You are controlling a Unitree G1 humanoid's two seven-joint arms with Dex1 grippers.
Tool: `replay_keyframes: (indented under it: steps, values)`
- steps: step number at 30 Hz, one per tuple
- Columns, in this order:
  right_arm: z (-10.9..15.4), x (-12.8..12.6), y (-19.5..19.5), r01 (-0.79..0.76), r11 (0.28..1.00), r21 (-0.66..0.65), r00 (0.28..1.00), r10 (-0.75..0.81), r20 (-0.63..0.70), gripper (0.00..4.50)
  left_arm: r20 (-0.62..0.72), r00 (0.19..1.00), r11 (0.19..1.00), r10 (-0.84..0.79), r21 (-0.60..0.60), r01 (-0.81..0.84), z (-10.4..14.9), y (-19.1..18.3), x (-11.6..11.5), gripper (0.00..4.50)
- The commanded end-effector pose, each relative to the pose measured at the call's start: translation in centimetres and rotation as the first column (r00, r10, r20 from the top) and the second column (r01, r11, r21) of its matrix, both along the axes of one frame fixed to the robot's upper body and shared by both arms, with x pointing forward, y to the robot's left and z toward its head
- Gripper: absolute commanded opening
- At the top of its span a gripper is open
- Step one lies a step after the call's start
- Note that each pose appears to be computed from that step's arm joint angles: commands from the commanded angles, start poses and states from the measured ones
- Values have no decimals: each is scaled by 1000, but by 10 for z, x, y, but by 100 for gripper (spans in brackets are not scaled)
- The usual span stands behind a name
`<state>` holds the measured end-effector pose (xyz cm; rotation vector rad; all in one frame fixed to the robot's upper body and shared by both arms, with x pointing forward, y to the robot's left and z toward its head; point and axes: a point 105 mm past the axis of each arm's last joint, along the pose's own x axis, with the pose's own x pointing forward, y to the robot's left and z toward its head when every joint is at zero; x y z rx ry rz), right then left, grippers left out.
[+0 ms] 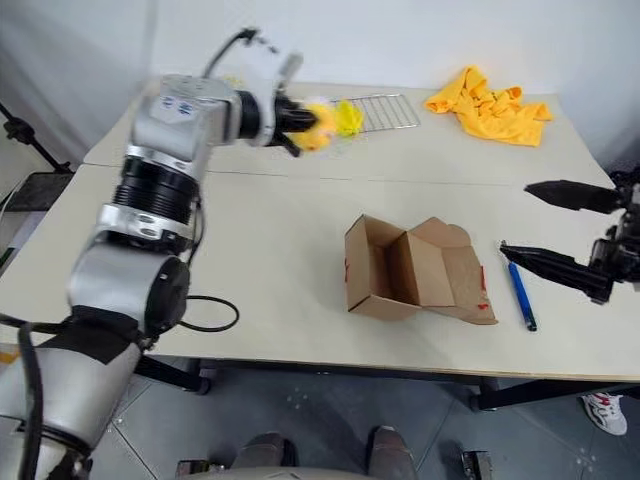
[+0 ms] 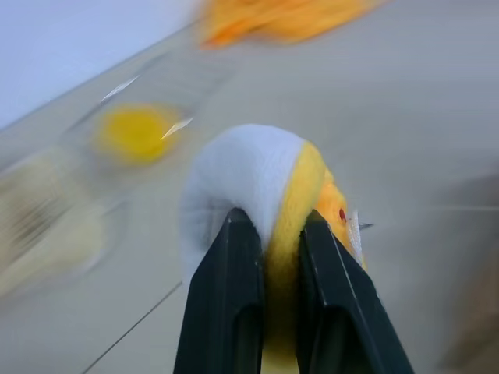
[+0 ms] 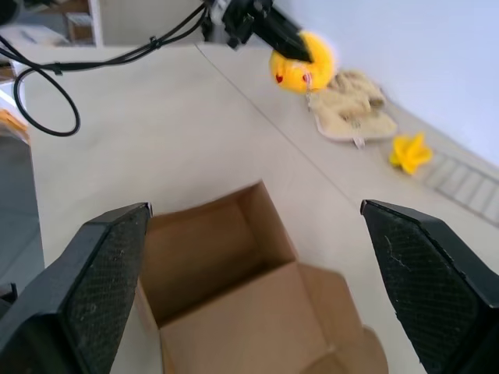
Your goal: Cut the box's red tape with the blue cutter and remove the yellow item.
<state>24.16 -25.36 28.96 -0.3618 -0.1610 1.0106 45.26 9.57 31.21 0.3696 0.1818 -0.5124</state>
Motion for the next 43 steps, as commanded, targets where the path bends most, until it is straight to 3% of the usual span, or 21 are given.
replay_keyframes:
  steps: [1, 2, 4, 6, 7, 10, 15, 19, 25, 29, 31, 34, 39, 43]
  values:
    - [7, 0, 2, -55, 998, -9, 998, 55, 25, 450, -17, 990, 990, 139, 4, -139, -6, 23, 3, 13]
    - [6, 1, 3, -79, 997, -11, 997, 79, 10, 450, -53, 981, 982, 189, 37, -187, -21, 38, 1, 13]
    - [15, 8, 5, -158, 984, 79, 987, 158, 1, 450, -204, 915, 937, 348, 102, -334, -72, 85, -8, 13]
    - [19, 17, 6, -189, 974, 124, 982, 190, 6, 450, -267, 870, 910, 413, 136, -391, -100, 108, -17, 13]
    - [16, 21, 7, -191, 975, 116, 981, 192, 3, 450, -270, 869, 910, 414, 137, -391, -104, 111, -18, 85]
    - [12, 33, 11, -185, 978, 99, 983, 185, 1, 450, -260, 879, 916, 400, 134, -377, -108, 116, -21, 174]
    - [12, 41, 16, -195, 977, 85, 981, 195, 4, 450, -216, 915, 940, 340, 79, -331, -82, 112, -28, 323]
    - [12, 46, 16, -193, 978, 83, 981, 193, 10, 450, -196, 977, 995, 90, -30, -97, -54, 92, -58, 446]
    - [16, 49, 8, -177, 977, 115, 984, 176, 21, 450, 2, 993, 986, -120, -116, 119, -23, 103, -92, 449]
    - [4, 50, -6, -120, 990, 68, 993, 120, -7, 450, 243, 900, 908, -362, -128, 400, -19, 90, -130, 449]
    - [0, 53, -19, -49, 996, 79, 998, 51, -22, 450, 94, 895, 881, -436, -159, 446, -53, 88, -145, 449]
    - [-25, 53, -48, 76, 996, 44, 992, -71, -107, 450, -4, 841, 831, -541, -158, 534, -84, 88, -165, 449]
    - [-66, 41, -94, 227, 956, -188, 957, -254, -138, 450, -60, 829, 826, -556, -146, 544, -111, 98, -172, 449]
    - [-80, 34, -116, 319, 929, -190, 922, -350, -164, 450, -115, 821, 826, -560, -155, 542, -131, 102, -177, 449]
